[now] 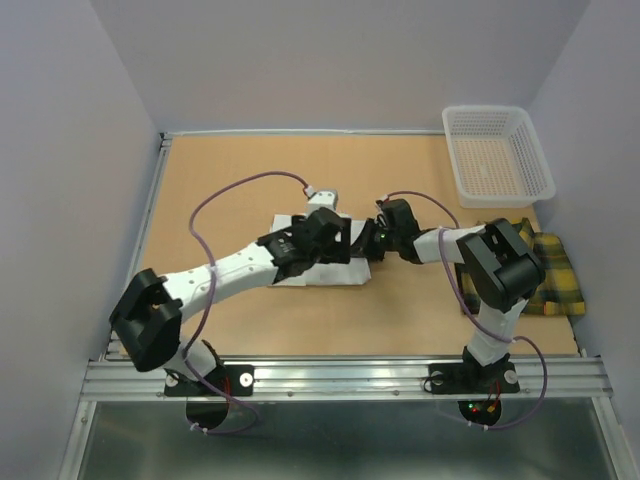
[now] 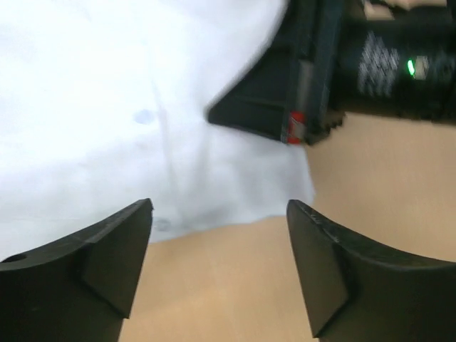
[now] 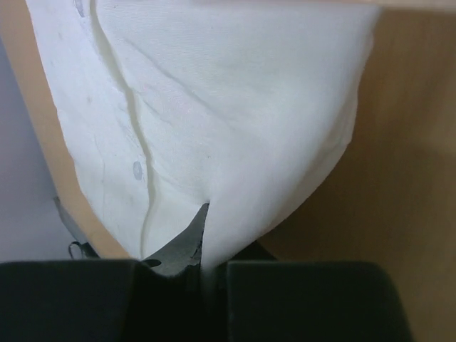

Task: Fold and stack the long sleeve shirts
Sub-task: Fold the shirt

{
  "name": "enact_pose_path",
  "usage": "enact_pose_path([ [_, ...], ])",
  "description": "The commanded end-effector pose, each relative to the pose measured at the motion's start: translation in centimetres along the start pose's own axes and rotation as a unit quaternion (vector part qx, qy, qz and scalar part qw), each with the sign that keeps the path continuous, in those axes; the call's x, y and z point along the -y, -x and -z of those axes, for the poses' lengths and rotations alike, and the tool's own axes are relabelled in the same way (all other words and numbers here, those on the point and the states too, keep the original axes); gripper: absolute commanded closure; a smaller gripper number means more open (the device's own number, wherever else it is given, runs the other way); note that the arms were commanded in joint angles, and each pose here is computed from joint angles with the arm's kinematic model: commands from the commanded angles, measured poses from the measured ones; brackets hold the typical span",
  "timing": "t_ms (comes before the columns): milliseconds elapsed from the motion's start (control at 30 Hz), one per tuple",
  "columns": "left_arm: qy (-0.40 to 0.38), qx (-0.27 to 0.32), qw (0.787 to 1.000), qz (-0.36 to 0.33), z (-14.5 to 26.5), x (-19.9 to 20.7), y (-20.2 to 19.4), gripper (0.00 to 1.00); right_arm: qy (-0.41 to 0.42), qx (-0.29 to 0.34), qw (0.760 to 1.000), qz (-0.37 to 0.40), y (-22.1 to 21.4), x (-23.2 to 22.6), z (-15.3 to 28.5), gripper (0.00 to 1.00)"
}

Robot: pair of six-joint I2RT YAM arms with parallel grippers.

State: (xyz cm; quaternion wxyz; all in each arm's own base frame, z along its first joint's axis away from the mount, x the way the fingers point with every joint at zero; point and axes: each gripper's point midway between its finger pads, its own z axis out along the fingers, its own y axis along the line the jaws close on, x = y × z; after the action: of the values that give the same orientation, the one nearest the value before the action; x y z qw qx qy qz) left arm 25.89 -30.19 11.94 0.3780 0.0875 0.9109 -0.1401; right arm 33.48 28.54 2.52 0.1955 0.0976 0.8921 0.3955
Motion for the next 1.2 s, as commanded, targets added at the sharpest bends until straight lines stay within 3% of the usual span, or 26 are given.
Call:
enact_pose_path([
  [0, 0.024, 0.068, 0.996, 0.051, 3.7, -5.1, 6.0, 0.01, -0.046, -0.003, 0.993, 0.109, 1.5, 0.9, 2.2, 0.99],
  [167, 0.093, 0.097, 0.987, 0.084, 6.9, -14.4, 8.5, 0.01, -0.099, -0.027, 0.97, 0.221, 3.5, 0.6, 4.9, 1.0],
  [267, 0.139, 0.105, 0.979, 0.106, 8.2, -19.5, 7.8, 0.01, -0.136, -0.033, 0.948, 0.287, 5.3, 0.3, 6.4, 0.99],
  [333, 0.152, 0.107, 0.975, 0.121, 8.6, -21.3, 6.9, 0.01, -0.17, -0.058, 0.935, 0.306, 5.6, 0.8, 7.7, 0.99],
  [467, 0.177, 0.134, 0.96, 0.168, 9.9, -23.4, 4.4, 0.01, -0.257, -0.049, 0.899, 0.353, 9.4, 0.2, 10.8, 0.99],
  [500, 0.172, 0.147, 0.958, 0.174, 10.1, -23.4, 4.4, 0.01, -0.297, -0.02, 0.875, 0.382, 12.1, -0.4, 12.4, 0.99],
  [567, 0.178, 0.155, 0.955, 0.179, 10.2, -23.8, 3.5, 0.01, -0.34, -0.015, 0.855, 0.391, 13.4, -0.5, 14.4, 0.99],
  [667, 0.169, 0.166, 0.954, 0.183, 10.8, -23.5, 3.9, 0.01, -0.427, 0.043, 0.806, 0.408, 17.6, -1.6, 18.5, 0.99],
  [767, 0.164, 0.162, 0.956, 0.184, 10.1, -23.3, 3.7, 0.01, -0.47, 0.112, 0.773, 0.411, 21.2, -4.3, 21.7, 0.99],
  [867, 0.171, 0.15, 0.957, 0.183, 9.7, -23.5, 3.4, 0.01, -0.549, 0.157, 0.704, 0.423, 23.9, -6.2, 25.6, 0.99],
  [1000, 0.166, 0.152, 0.958, 0.18, 9.7, -23.1, 3.4, 0.01, -0.643, 0.153, 0.603, 0.447, 25.4, -7.7, 28.2, 0.99],
  [1067, 0.166, 0.152, 0.958, 0.179, 9.7, -23.1, 3.4, 0.01, -0.657, 0.139, 0.583, 0.457, 25.3, -7.6, 27.6, 0.99],
  [1167, 0.164, 0.152, 0.958, 0.178, 9.7, -23.0, 3.4, 0.01, -0.668, 0.087, 0.558, 0.485, 23.2, -5.7, 23.1, 0.98],
])
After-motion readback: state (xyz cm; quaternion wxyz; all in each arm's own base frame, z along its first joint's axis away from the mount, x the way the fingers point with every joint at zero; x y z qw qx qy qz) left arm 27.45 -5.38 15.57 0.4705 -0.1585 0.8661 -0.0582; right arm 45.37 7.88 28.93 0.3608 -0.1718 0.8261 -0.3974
